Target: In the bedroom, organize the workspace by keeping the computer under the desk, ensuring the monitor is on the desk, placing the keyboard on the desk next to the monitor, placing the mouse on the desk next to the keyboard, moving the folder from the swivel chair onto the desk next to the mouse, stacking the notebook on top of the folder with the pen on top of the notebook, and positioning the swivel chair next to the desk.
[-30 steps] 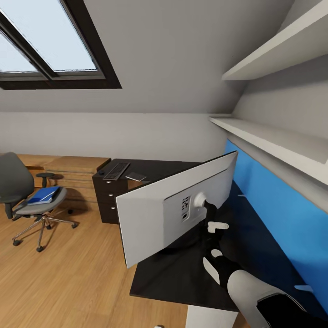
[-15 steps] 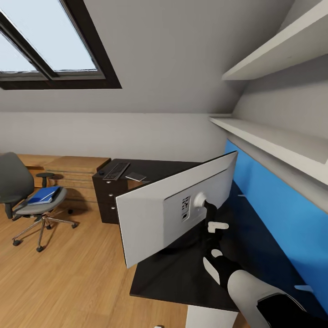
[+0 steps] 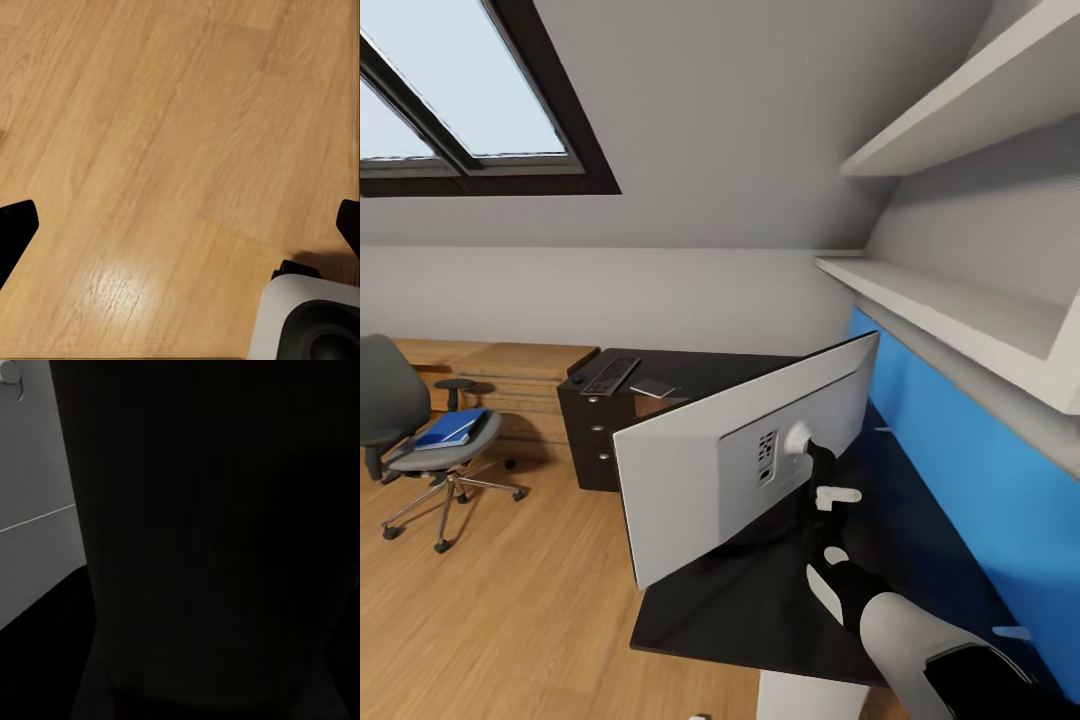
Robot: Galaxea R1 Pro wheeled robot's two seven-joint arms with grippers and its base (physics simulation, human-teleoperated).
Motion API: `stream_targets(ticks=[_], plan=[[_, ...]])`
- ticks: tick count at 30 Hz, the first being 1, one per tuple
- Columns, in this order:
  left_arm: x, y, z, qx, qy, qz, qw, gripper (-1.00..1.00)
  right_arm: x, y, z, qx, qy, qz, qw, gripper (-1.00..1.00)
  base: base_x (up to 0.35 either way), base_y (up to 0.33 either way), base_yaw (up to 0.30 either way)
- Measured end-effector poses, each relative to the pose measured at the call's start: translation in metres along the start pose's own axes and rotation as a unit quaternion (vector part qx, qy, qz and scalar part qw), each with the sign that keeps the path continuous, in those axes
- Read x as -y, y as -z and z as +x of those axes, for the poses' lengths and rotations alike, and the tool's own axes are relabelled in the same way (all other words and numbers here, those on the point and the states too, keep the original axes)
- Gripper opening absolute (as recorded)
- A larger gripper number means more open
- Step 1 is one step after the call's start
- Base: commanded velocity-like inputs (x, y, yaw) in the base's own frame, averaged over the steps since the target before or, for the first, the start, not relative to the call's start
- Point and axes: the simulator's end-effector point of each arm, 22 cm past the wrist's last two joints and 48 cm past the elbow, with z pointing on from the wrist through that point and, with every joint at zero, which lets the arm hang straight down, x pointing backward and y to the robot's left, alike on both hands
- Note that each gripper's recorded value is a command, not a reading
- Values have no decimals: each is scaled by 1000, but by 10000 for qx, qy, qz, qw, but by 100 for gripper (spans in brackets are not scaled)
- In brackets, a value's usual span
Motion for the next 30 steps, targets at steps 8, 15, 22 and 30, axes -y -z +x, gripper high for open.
stream_targets(ticks=[8,15,22,30], plan=[[0,0,0,-1,4,-3,10000,100,2,0,0,2,-21,21,10000,-100,0,-233,0],[0,0,0,1,4,-6,10000,100,2,0,0,1,-17,16,10000,-100,0,-28,0],[0,0,0,1,4,-6,10000,100,2,0,1,8,-67,37,10000,-100,0,-1,0],[-1,0,0,3,2,-8,10000,100,0,1,1,9,-39,9,10000,-100,0,0,-27]])
